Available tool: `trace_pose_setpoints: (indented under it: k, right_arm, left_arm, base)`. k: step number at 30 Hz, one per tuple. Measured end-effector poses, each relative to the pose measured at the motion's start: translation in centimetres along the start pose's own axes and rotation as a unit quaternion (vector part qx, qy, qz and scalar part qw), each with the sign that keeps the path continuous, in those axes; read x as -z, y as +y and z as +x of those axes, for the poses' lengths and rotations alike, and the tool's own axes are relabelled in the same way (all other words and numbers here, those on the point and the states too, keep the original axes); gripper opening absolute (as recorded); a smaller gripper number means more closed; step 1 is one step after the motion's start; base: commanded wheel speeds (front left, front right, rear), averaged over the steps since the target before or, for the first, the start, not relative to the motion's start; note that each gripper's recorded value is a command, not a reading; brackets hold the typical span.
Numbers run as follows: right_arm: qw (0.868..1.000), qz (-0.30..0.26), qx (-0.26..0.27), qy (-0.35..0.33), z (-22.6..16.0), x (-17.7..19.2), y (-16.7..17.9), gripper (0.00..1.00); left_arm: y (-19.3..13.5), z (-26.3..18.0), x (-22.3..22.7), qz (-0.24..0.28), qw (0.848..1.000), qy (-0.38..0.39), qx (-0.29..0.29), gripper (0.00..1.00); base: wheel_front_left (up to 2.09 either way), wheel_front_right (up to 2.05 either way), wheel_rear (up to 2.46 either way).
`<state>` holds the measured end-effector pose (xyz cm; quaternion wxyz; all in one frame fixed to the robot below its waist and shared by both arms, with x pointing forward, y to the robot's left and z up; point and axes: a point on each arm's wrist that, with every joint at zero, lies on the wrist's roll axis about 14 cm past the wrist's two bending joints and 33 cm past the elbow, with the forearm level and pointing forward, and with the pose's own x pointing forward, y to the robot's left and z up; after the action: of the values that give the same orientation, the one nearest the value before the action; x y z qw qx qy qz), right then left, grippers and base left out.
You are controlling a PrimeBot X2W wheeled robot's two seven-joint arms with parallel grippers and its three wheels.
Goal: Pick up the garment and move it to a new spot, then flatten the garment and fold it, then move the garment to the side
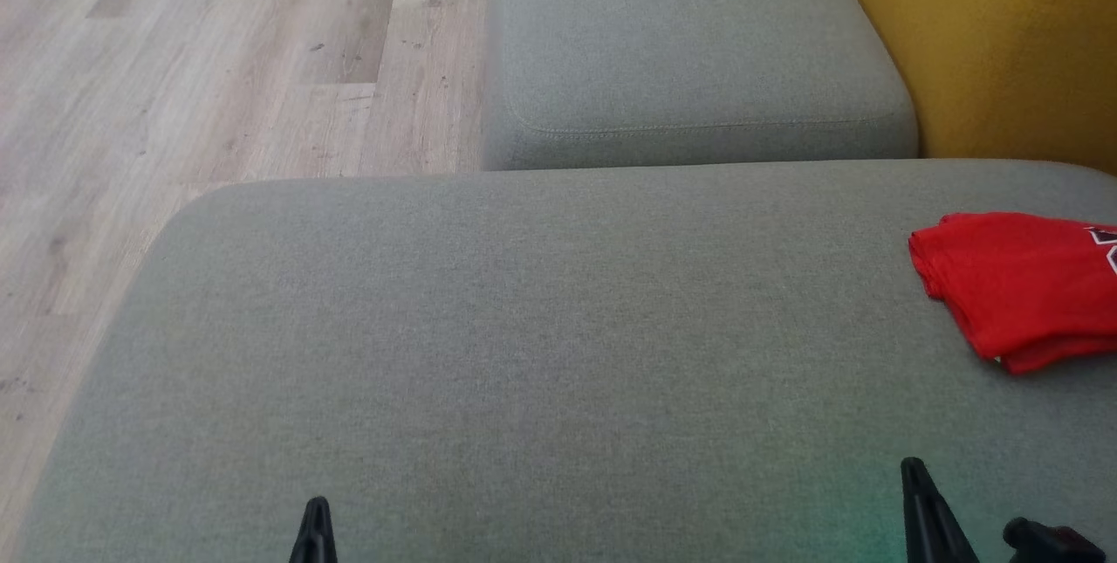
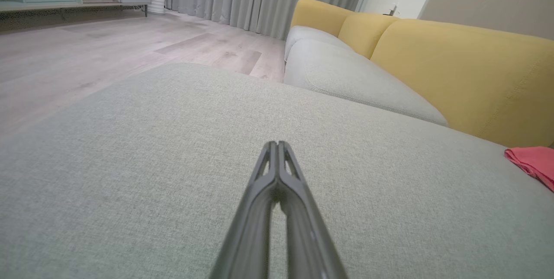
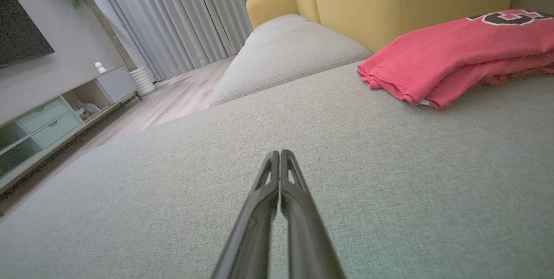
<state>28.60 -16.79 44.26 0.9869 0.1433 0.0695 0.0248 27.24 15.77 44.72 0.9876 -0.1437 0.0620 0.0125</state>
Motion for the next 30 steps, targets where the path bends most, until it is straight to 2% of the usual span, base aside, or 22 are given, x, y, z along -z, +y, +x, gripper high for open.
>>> trace_pose_setpoints:
  k: [16,30]
  right_arm:
    - [0.995,0.098,0.023,0.000,1.1,-0.5,-0.9,0.00]
    - [0.981,0.191,0.040,-0.002,2.1,-1.1,-1.7,0.00]
  left_arm:
    - [0.5,1.4,-0.1,-0.099,0.995,0.017,-0.010,0.00]
    - [1.0,2.7,-0.4,-0.191,0.981,0.028,-0.018,0.00]
  base:
    - [0.00,0.00,0.00]
    - [0.00,0.00,0.00]
